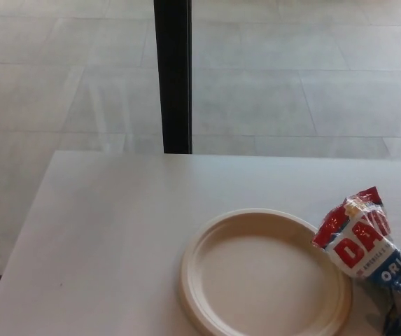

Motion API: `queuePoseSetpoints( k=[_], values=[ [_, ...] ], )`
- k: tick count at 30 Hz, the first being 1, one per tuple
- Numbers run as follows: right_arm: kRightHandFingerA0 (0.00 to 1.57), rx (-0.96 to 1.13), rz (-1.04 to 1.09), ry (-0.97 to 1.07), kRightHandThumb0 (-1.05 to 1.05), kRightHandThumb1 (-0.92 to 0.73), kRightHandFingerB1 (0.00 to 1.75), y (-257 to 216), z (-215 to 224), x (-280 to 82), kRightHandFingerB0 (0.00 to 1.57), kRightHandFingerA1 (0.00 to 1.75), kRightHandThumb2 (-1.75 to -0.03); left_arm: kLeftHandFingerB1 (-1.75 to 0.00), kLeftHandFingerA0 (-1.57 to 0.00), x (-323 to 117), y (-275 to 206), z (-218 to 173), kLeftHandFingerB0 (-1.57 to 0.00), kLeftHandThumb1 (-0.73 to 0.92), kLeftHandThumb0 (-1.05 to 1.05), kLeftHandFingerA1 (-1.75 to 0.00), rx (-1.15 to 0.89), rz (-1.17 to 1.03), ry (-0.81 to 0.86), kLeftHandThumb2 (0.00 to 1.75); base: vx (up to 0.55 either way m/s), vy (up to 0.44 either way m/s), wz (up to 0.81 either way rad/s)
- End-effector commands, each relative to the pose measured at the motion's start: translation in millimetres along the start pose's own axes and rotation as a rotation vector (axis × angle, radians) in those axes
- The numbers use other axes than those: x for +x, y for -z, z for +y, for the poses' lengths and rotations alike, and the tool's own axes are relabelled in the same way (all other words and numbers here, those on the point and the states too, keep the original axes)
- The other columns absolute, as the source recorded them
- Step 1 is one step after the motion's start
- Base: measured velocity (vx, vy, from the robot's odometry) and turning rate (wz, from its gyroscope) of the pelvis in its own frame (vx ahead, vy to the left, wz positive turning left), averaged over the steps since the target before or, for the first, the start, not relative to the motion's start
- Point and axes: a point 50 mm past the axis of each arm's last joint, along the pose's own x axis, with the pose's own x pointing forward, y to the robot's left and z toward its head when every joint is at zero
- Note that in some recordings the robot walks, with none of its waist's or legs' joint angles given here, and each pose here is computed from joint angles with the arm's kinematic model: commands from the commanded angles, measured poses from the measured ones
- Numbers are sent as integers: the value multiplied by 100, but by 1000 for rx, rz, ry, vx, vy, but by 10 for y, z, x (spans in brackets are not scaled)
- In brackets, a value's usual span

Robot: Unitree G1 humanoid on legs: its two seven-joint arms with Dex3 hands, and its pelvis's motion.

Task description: The robot uses its right hand to pick up a bag of sunflower seeds kept in the middle of the desk and tilts it over a plate kept next to it to pour out a few seeds and then puts the bag of seeds back on the desk

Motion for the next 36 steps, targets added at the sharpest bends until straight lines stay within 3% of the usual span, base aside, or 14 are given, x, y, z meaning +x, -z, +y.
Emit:
queuePoseSetpoints(
  k=[1, 3, 7, 8, 11, 14, 16, 19, 21, 28, 29, 33, 34, 36],
  values=[
    [0, -76, 42, -41, -93, -54, 16, 36, 34, -11, 3, 8, -92, -37, -50, -7, -24, 40, -44, 64, -71, -54, 0, -15, -10, 61, 0, 0, 0],
    [4, -61, 84, -18, -77, -46, 26, 46, 46, 27, 1, 50, -86, -37, -50, -5, -24, 38, -43, 65, -72, -53, 23, -11, -17, 61, 0, 0, 0],
    [15, -41, 80, 19, -80, -62, 28, -41, 52, 73, 4, 55, -60, -36, -53, -9, -5, 37, -44, 66, -74, -53, 17, -8, -15, 60, 0, 0, 0],
    [21, -51, 67, 43, -84, -52, 31, -80, 62, 96, 5, 60, -89, -36, -53, -8, -7, 35, -43, 66, -76, -55, 18, -9, -19, 60, 0, 0, 0],
    [20, -80, 44, 82, -91, -54, 31, -160, 76, 132, 6, 59, -91, -37, -56, -5, -10, 26, -44, 63, -78, -56, 11, -11, -23, 61, 0, 0, 0],
    [28, -120, 21, 118, -88, -64, 32, -239, 90, 179, 13, 135, -61, -49, -49, -4, -27, 24, -36, 57, -85, -63, 27, -19, -16, 96, 0, 0, 0],
    [43, -136, 27, 125, -102, -59, 38, -266, 99, 194, 10, 88, -92, -37, -51, -14, -22, 38, -39, 71, -80, -53, 47, -28, -15, 62, 0, 0, 0],
    [46, -99, 25, 133, -87, -65, 29, -311, 101, 215, 16, 95, -60, -35, -50, -11, -23, 40, -37, 72, -78, -52, 56, -20, -18, 62, 0, 0, 0],
    [68, -85, 28, 137, -84, -51, 42, -352, 102, 234, 9, 90, -90, -35, -49, -1, -29, 25, -37, 76, -82, -51, 80, -7, -19, 63, 0, 0, 0],
    [92, -121, 73, 112, -78, -59, 30, -346, 208, 248, 14, 124, -59, -36, -47, 0, -43, 18, -44, 77, -86, -52, 78, -20, -13, 64, 0, 0, 0],
    [83, -143, 80, 100, -75, -48, 41, -330, 226, 238, 9, 88, -83, -36, -46, 2, -38, 18, -44, 77, -85, -51, 55, -13, -13, 64, 0, 0, 0],
    [95, -175, 121, 72, -60, -59, 30, -301, 253, 231, 18, 84, -60, -35, -48, 9, -43, 10, -43, 80, -83, -50, 110, -1, -19, 64, 0, 0, 0],
    [100, -197, 131, 66, -55, -63, 31, -303, 261, 225, 21, 89, -59, -49, -42, 11, -54, 9, -34, 62, -79, -58, 132, -3, -20, 103, 0, 0, 0],
    [105, -202, 143, 58, -49, -64, 30, -294, 274, 220, 23, 94, -60, -35, -48, 13, -57, 7, -43, 78, -82, -49, 118, -3, -17, 64, 0, 0, 0]
  ],
)
